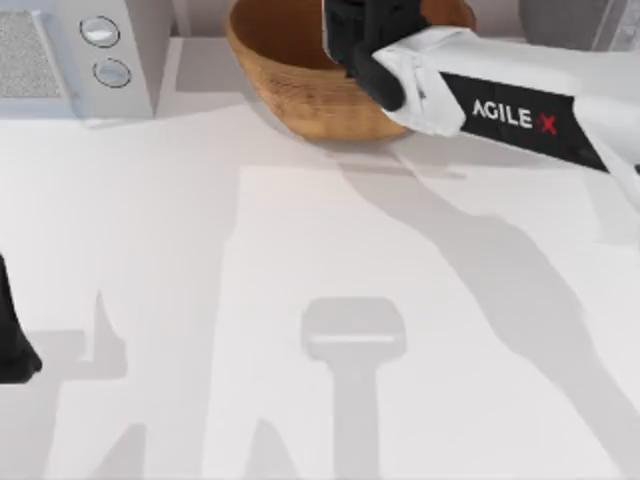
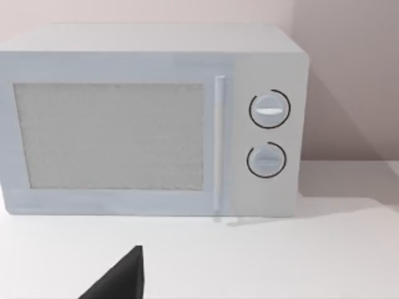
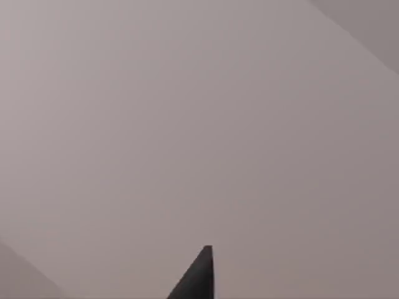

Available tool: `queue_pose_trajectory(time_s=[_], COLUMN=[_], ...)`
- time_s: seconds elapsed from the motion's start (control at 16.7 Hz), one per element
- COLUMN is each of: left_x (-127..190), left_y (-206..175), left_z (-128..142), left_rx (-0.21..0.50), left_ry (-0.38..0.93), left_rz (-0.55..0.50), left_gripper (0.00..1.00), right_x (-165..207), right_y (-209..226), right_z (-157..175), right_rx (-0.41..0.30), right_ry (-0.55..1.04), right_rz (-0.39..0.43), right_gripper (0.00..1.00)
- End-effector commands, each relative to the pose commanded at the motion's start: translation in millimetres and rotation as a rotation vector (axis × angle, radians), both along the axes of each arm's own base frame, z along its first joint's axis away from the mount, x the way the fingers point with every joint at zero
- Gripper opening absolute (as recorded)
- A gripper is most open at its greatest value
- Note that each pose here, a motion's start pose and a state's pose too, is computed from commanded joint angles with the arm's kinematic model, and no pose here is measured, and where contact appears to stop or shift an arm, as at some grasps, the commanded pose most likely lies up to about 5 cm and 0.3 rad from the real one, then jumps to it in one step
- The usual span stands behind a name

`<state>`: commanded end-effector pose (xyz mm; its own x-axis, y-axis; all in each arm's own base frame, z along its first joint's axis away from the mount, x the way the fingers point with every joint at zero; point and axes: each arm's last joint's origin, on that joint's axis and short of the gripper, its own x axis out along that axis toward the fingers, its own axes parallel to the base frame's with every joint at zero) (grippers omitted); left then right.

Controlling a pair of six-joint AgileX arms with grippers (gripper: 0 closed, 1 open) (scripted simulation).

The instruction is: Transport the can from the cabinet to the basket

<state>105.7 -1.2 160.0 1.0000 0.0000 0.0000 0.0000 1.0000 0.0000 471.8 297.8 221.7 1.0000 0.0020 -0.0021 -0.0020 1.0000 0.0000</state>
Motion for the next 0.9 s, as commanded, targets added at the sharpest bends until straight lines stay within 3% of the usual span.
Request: queue_pose_trajectory(time_s=[0.18,0.24,0.9], left_x=[0.0,0.0,0.0], left_y=[0.0,0.0,0.0], left_z=[0.0,0.0,0.0], left_rx=[0.000,0.000,0.000], left_ry=[0.000,0.000,0.000], left_rz=[0.000,0.000,0.000], left_gripper=[1.00,1.00,1.00], right_x=[0.0,0.0,0.0], right_y=[0.0,0.0,0.0], right_z=[0.0,0.0,0.0], right_rx=[0.000,0.000,0.000], right_ry=[0.000,0.000,0.000], right_rz=[0.000,0.000,0.000], right_gripper=[0.98,1.00,1.00])
